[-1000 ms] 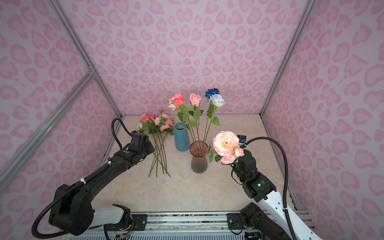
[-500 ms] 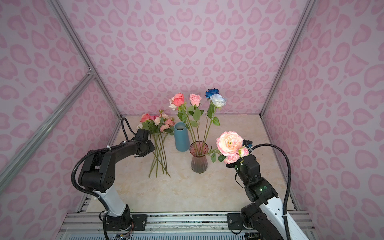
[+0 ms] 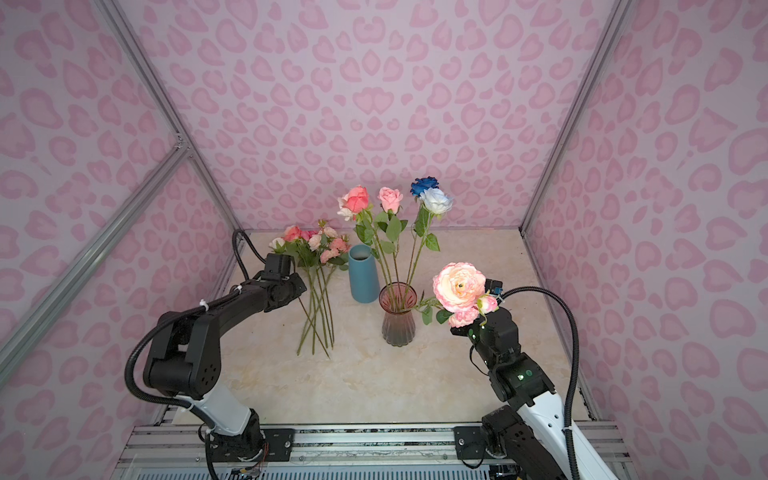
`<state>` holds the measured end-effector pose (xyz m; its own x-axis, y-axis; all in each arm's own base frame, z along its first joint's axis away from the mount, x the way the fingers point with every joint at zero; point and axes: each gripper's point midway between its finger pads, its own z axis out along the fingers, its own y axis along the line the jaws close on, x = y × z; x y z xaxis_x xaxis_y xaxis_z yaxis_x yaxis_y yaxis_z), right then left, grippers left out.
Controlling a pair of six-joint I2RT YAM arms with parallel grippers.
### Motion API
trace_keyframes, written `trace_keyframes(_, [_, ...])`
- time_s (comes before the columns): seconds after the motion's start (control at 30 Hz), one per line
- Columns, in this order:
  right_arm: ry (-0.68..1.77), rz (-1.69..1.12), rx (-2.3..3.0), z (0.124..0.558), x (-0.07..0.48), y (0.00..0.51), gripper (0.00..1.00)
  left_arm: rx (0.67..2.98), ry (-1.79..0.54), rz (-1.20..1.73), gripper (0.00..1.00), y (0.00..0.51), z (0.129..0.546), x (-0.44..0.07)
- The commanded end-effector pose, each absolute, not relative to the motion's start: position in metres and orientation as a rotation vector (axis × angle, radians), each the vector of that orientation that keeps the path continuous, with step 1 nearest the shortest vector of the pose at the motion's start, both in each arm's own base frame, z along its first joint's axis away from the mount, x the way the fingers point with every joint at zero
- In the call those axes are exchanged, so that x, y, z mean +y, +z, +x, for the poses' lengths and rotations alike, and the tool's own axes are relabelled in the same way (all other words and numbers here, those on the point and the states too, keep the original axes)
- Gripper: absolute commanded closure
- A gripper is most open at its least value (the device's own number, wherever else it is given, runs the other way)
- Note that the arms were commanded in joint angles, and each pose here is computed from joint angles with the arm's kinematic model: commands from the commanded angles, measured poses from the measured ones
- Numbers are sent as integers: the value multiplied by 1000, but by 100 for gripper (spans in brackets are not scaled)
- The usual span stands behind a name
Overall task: Arrange the flowers into the vase
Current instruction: 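Lift the white rose upright and carry it toward the pink vase, then lower the white rose stem into the pink vase with the left gripper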
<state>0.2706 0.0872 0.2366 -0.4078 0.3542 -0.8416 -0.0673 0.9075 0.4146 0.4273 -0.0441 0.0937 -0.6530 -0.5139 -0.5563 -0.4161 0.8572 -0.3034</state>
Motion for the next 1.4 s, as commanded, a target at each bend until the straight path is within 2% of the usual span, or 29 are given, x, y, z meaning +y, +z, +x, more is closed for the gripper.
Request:
trace_keyframes(0.0, [494,212,1916,274,91,244,65,2265,-205,-649,96,142,419,-39])
trace_keyframes(0.2, [522,196,1922,277,97,251,65,2046,-344,-568,97,236,393,-49])
trace_keyframes(0.5, [575,203,1916,278,103,257,65,1631,-579,-74,97,397,326,-139])
trace_keyframes(0.7, [587,196,1912,280,106,262,65,1336,-710,188,97,465,278,-190])
trace_keyframes(0.87, [596,201,1898,280,106,265,65,1207,-767,329,97,501,259,-228])
trace_keyframes(1.1, [594,205,1897,282,106,264,65,1097,-819,381,97,534,255,-263])
trace_keyframes(1.37, [583,205,1902,282,105,258,66,1074,-794,461,97,523,275,-326])
